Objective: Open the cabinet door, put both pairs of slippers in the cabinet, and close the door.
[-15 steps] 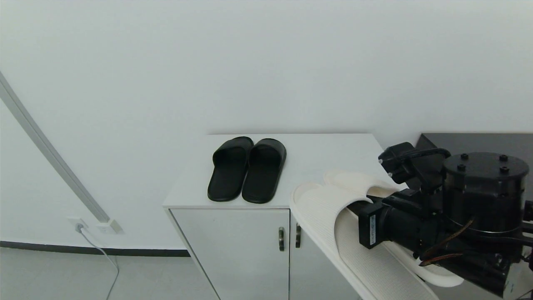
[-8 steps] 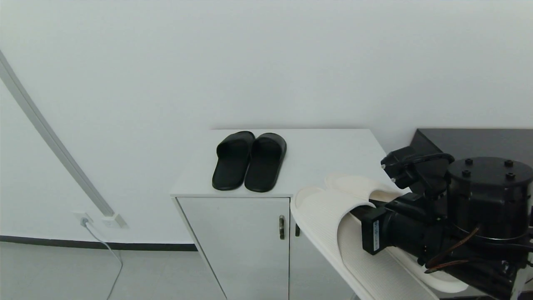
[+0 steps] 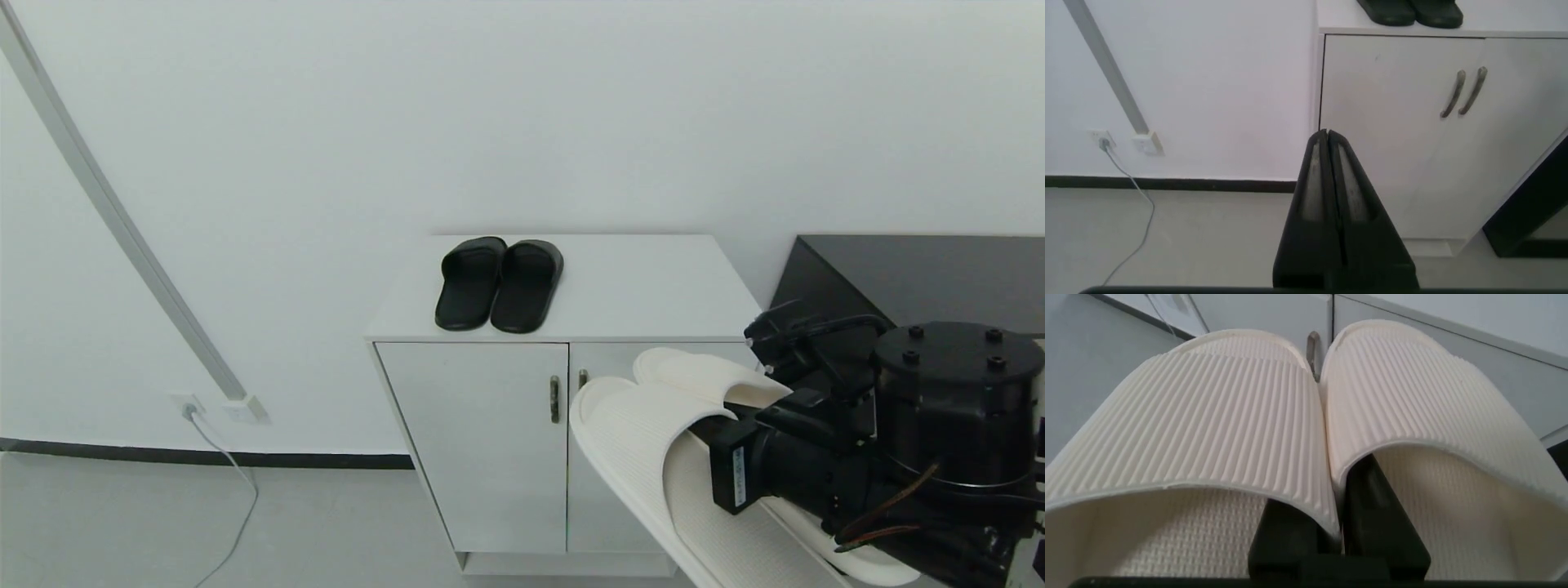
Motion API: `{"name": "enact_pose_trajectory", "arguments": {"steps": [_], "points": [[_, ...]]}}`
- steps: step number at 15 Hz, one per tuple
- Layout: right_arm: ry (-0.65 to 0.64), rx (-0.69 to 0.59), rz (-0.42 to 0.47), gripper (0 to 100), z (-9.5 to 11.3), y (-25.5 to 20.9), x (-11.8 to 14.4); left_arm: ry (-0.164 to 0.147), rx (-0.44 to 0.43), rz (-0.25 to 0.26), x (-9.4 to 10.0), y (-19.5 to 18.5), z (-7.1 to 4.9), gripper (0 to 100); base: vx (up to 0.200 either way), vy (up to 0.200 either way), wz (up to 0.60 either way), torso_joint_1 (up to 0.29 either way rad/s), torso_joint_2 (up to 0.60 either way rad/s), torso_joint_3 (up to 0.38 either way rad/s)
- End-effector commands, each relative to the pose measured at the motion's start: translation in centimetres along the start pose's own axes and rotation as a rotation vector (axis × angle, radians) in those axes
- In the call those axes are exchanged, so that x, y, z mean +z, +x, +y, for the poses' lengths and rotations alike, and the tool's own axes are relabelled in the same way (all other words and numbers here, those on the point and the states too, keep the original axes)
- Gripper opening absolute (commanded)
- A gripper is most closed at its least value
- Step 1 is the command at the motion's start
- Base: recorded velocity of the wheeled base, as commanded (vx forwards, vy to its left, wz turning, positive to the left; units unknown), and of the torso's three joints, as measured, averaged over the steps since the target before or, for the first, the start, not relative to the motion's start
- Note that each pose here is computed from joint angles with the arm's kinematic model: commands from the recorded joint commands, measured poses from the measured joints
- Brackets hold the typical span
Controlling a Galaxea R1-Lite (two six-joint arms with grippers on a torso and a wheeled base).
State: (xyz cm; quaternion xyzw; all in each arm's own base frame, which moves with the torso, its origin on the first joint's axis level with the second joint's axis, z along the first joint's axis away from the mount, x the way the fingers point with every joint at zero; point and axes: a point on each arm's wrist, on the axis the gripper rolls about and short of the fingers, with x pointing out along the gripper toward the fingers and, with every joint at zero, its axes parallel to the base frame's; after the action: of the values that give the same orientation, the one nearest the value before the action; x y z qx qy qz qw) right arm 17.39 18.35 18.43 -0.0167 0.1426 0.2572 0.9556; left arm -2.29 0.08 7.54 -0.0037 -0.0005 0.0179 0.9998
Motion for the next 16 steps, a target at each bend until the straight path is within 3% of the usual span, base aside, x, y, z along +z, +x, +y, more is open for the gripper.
{"name": "enact_pose_trajectory", "arguments": {"steps": [1, 14, 15, 16], "points": [[-0.002, -0.001, 0.007, 0, -0.01, 0.07, -0.16, 0.0, 0.001, 0.001, 0.01, 0.01, 0.0, 0, 0.0, 0.0, 0.0, 0.0, 0.0, 0.0], [-0.006, 0.0, 0.022, 0, -0.05, 0.1, -0.57, 0.004, 0.0, 0.001, 0.01, 0.01, 0.0, 0, 0.0, 0.0, 0.0, 0.0, 0.0, 0.0], [-0.007, 0.008, 0.02, 0, -0.04, 0.03, -0.51, 0.003, 0.0, 0.002, -0.01, 0.01, 0.0, 100, 0.0, 0.0, 0.0, -0.1, 0.26, 0.129], [-0.006, 0.008, 0.017, 0, -0.07, -0.08, -0.47, 0.004, 0.0, 0.001, 0.01, 0.01, 0.0, 100, 0.0, 0.0, 0.0, -0.139, 0.34, 0.193]]}}
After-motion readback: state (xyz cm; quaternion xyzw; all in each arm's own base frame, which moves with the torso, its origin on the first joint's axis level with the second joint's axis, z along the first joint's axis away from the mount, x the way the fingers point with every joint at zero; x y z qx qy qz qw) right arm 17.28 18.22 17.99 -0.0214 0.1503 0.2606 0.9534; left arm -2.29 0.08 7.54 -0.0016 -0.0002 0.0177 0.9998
